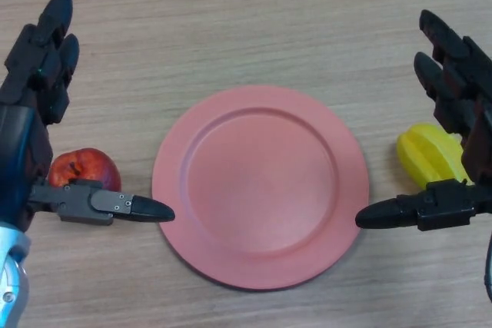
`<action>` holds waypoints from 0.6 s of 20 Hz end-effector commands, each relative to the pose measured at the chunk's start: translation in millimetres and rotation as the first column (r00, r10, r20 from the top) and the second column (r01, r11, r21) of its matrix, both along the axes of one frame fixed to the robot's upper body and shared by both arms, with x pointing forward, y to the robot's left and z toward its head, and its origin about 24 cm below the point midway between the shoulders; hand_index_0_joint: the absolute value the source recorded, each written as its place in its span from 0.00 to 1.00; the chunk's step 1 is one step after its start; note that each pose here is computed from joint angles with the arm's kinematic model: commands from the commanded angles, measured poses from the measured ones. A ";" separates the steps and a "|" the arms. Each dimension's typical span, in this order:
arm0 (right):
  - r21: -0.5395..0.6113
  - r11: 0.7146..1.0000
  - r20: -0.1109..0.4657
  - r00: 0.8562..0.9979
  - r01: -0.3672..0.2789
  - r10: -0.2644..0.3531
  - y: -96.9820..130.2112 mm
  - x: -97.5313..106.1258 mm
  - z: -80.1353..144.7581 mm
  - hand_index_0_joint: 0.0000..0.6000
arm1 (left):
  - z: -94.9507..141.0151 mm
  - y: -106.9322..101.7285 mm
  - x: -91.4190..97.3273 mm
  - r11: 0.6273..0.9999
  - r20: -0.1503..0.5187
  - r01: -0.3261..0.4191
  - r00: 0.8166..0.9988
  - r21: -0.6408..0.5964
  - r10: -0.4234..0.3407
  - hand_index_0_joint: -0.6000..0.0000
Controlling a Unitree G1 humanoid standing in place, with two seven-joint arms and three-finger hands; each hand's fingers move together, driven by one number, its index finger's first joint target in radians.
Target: Pick up the yellow starfruit and place it on the plate
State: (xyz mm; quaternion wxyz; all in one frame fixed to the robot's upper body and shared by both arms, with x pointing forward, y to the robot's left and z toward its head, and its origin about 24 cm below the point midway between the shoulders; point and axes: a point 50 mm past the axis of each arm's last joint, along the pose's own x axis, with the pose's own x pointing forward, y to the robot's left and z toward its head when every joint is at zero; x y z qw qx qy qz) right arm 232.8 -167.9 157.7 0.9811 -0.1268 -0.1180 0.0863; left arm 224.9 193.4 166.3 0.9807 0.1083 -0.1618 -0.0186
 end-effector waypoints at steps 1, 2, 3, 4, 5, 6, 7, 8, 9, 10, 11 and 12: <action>-0.057 0.997 0.252 0.967 0.059 -0.043 -11.4 -2.8 32.9 0.00 | 28.6 5.1 -8.0 1.000 0.188 0.007 0.982 -0.002 -0.006 1.00; -0.108 0.989 0.280 0.958 0.098 -0.064 -15.5 5.1 32.2 0.00 | 28.4 4.5 -7.5 1.000 0.189 0.014 0.982 0.002 -0.014 1.00; -0.144 0.981 0.298 0.951 0.126 -0.079 -18.7 11.0 30.3 0.00 | 27.5 3.5 -6.9 1.000 0.189 0.017 0.982 0.003 -0.017 1.00; -0.191 0.968 0.321 0.942 0.164 -0.097 -24.4 18.3 28.2 0.00 | 27.1 1.9 -5.7 1.000 0.195 0.015 0.981 0.005 -0.016 1.00; -0.212 0.960 0.327 0.939 0.183 -0.107 -27.1 21.7 26.4 0.00 | 27.3 1.5 -5.3 1.000 0.198 0.016 0.980 0.005 -0.017 1.00; -0.257 0.941 0.335 0.934 0.218 -0.125 -32.9 28.3 22.3 0.00 | 28.2 2.3 -4.8 1.000 0.198 0.018 0.980 0.002 -0.018 1.00; -0.279 0.931 0.339 0.931 0.235 -0.133 -36.7 30.6 20.6 0.00 | 28.8 3.2 -5.0 1.000 0.203 0.016 0.979 0.002 -0.016 1.00; -0.293 0.921 0.337 0.929 0.257 -0.152 -43.0 35.2 17.6 0.00 | 28.7 4.8 -5.3 1.000 0.206 0.017 0.978 0.002 -0.017 1.00; -0.305 0.912 0.338 0.926 0.276 -0.167 -47.4 38.2 15.0 0.00 | 28.0 6.0 -5.2 1.000 0.204 0.018 0.979 0.000 -0.017 1.00; -0.322 0.899 0.318 0.929 0.295 -0.191 -54.1 42.8 8.1 0.00 | 27.9 7.6 -4.3 1.000 0.203 0.013 0.979 -0.005 -0.012 1.00; -0.326 0.896 0.307 0.930 0.302 -0.202 -57.0 44.7 5.3 0.00 | 27.8 8.0 -3.8 1.000 0.202 0.012 0.979 -0.008 -0.011 1.00; -0.332 0.891 0.286 0.933 0.309 -0.217 -61.0 48.2 -1.0 0.00 | 27.6 7.8 -2.8 1.000 0.196 0.013 0.981 -0.012 -0.011 1.00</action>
